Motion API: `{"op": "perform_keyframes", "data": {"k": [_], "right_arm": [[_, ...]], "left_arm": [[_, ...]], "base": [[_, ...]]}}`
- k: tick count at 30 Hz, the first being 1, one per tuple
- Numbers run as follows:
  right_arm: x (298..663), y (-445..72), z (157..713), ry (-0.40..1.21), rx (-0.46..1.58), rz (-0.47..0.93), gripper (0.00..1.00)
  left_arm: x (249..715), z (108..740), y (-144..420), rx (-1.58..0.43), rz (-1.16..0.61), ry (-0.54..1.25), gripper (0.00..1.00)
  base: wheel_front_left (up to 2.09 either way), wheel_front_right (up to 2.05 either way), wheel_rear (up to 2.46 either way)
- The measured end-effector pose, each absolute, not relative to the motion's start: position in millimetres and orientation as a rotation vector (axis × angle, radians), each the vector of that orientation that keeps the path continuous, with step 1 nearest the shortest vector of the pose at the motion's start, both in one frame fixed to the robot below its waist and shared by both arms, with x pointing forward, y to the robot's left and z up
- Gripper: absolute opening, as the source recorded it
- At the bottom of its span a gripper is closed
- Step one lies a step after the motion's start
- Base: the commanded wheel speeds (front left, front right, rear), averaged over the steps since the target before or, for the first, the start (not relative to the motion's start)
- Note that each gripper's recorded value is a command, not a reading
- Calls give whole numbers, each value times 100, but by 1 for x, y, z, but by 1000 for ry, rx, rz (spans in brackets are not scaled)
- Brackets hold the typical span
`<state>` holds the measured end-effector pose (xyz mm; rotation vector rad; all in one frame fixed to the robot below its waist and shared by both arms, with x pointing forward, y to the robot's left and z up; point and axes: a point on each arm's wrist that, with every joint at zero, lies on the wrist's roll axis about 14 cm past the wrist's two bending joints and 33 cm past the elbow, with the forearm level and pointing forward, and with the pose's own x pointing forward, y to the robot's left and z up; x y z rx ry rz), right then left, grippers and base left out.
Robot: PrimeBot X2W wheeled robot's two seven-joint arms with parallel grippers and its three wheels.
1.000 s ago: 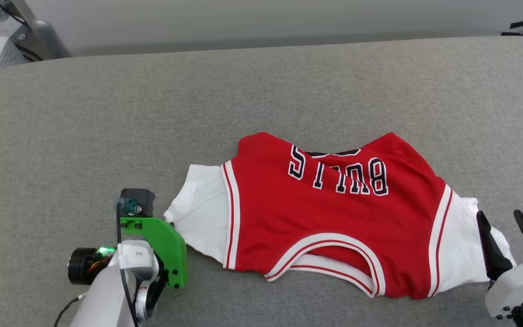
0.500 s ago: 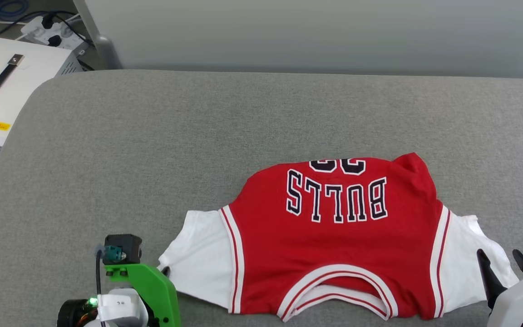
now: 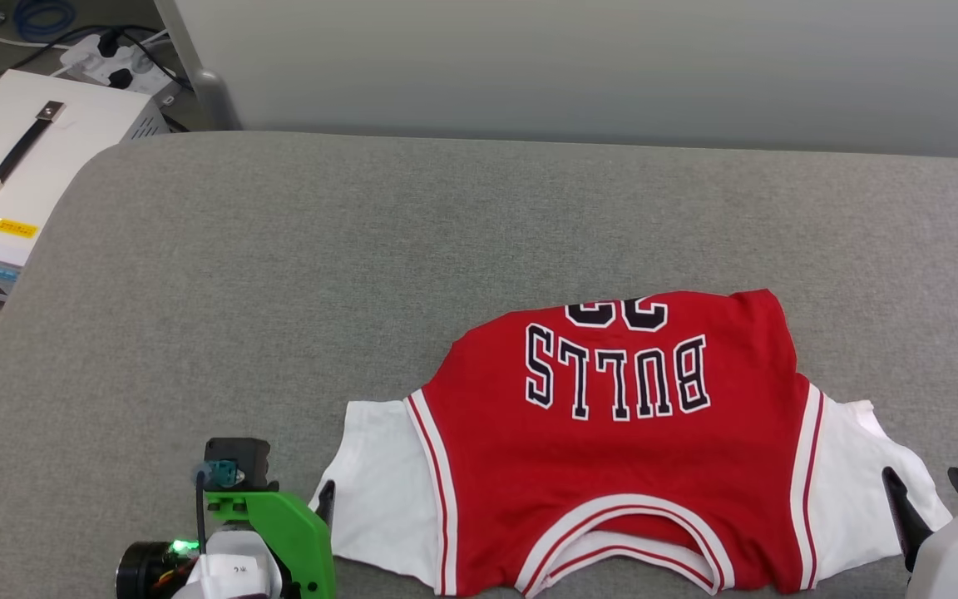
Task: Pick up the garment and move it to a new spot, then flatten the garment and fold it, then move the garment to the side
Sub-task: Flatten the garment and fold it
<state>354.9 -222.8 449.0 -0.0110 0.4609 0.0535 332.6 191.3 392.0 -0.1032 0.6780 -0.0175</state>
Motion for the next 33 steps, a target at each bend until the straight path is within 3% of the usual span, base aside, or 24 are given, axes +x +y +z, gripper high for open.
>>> {"op": "perform_keyframes", "data": {"k": [6, 10, 17, 33], "right_arm": [[344, -230, 440, 570, -32, 52, 100], [339, -250, 430, 682, -50, 6, 100], [335, -264, 402, 858, -28, -32, 100], [344, -259, 360, 992, 16, -22, 100]], "left_arm": [[351, 439, 192, -97, -43, 427, 100], [351, 454, 193, -89, -45, 362, 100], [345, 455, 188, -92, -61, 380, 100], [342, 450, 189, -99, -56, 432, 100]], "base": [[0, 0, 0], [0, 0, 0], [0, 0, 0], [0, 0, 0]]}}
